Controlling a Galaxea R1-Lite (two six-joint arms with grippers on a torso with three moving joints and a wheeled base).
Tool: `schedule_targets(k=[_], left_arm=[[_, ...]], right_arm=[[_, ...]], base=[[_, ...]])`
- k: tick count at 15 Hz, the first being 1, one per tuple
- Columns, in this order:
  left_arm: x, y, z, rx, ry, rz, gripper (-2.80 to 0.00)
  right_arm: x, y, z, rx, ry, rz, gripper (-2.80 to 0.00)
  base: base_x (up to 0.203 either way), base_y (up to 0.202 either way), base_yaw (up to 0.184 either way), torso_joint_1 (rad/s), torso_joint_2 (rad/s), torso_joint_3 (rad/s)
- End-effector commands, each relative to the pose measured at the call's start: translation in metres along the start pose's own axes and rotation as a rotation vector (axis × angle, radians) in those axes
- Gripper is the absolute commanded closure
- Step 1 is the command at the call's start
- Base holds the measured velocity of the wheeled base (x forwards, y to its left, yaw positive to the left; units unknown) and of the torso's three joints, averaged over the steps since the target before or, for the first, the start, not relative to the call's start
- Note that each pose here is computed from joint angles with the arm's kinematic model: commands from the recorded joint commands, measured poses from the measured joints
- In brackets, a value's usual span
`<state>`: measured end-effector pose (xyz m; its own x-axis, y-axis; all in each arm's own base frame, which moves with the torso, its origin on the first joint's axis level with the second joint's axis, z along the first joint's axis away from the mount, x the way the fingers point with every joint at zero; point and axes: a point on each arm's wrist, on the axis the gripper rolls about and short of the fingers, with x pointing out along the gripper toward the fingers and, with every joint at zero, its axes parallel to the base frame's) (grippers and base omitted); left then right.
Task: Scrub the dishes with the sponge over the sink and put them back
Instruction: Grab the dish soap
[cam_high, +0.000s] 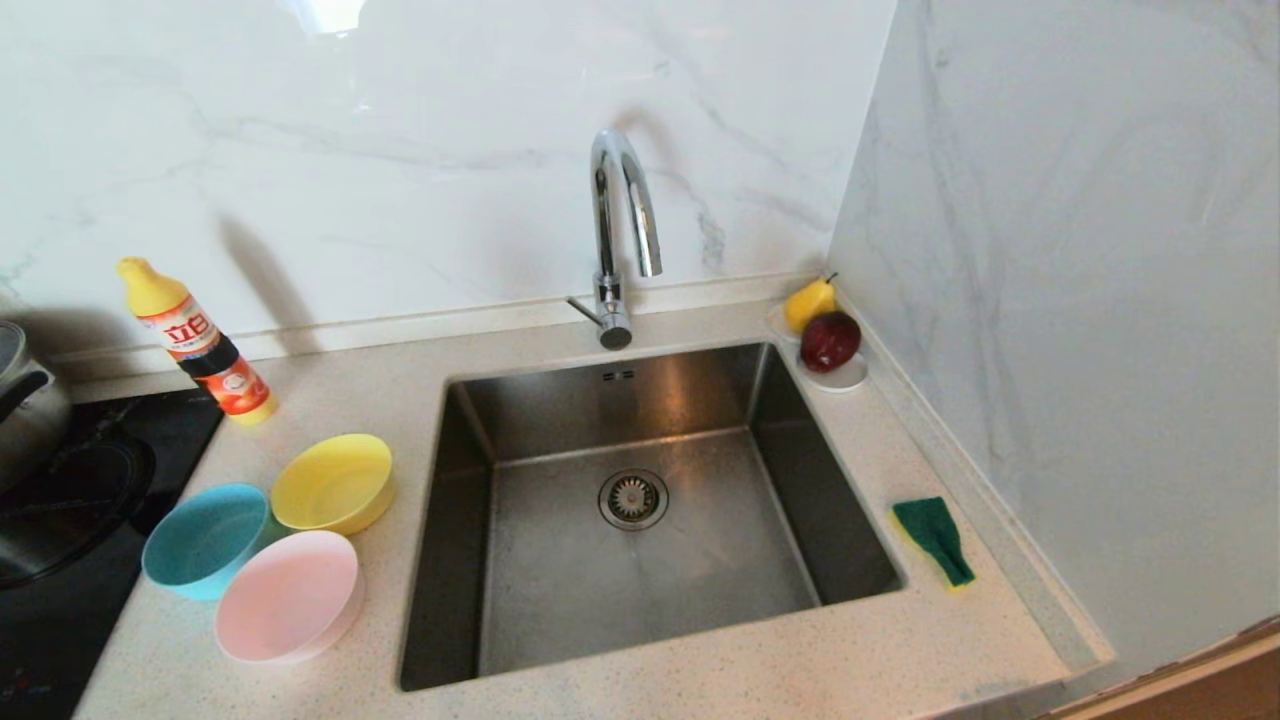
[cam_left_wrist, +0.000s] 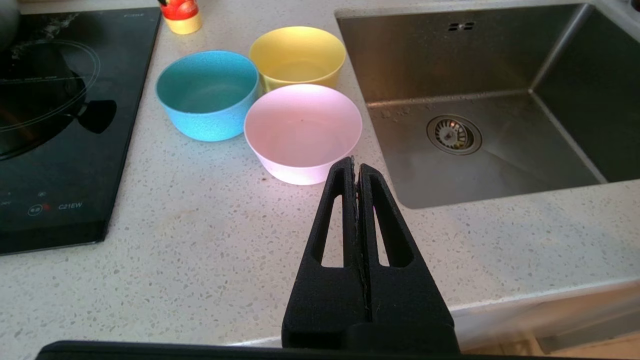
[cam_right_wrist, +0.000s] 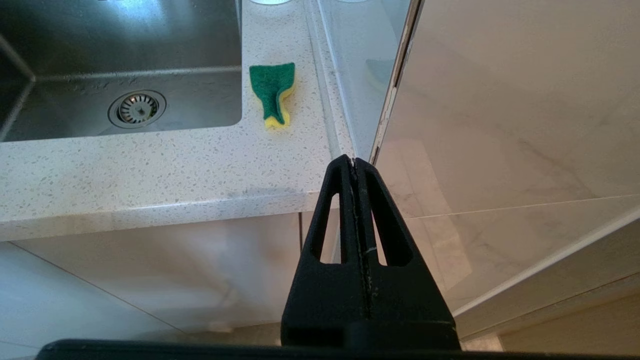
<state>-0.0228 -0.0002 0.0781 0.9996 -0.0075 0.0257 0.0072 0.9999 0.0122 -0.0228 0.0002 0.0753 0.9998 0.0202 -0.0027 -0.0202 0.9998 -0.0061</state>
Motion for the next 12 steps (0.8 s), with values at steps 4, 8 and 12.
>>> schedule_targets(k=[4, 8, 12], left_arm=[[0.0014, -0.0001, -0.0051, 0.0, 0.02, 0.0, 0.0], [0.0014, -0.0001, -0.0051, 0.0, 0.02, 0.0, 0.0], [0.0014, -0.0001, -0.0051, 0.0, 0.02, -0.002, 0.0]], right_arm=[[0.0, 0.0, -0.0001, 0.003, 0.0, -0.001, 0.0], [0.0, 0.0, -0.0001, 0.003, 0.0, 0.001, 0.0], [0.0, 0.0, -0.0001, 0.003, 0.0, 0.001, 0.0]], base=[[0.0, 0.0, 0.0, 0.0, 0.0, 0.0], [0.0, 0.0, 0.0, 0.0, 0.0, 0.0], [0.0, 0.0, 0.0, 0.0, 0.0, 0.0]])
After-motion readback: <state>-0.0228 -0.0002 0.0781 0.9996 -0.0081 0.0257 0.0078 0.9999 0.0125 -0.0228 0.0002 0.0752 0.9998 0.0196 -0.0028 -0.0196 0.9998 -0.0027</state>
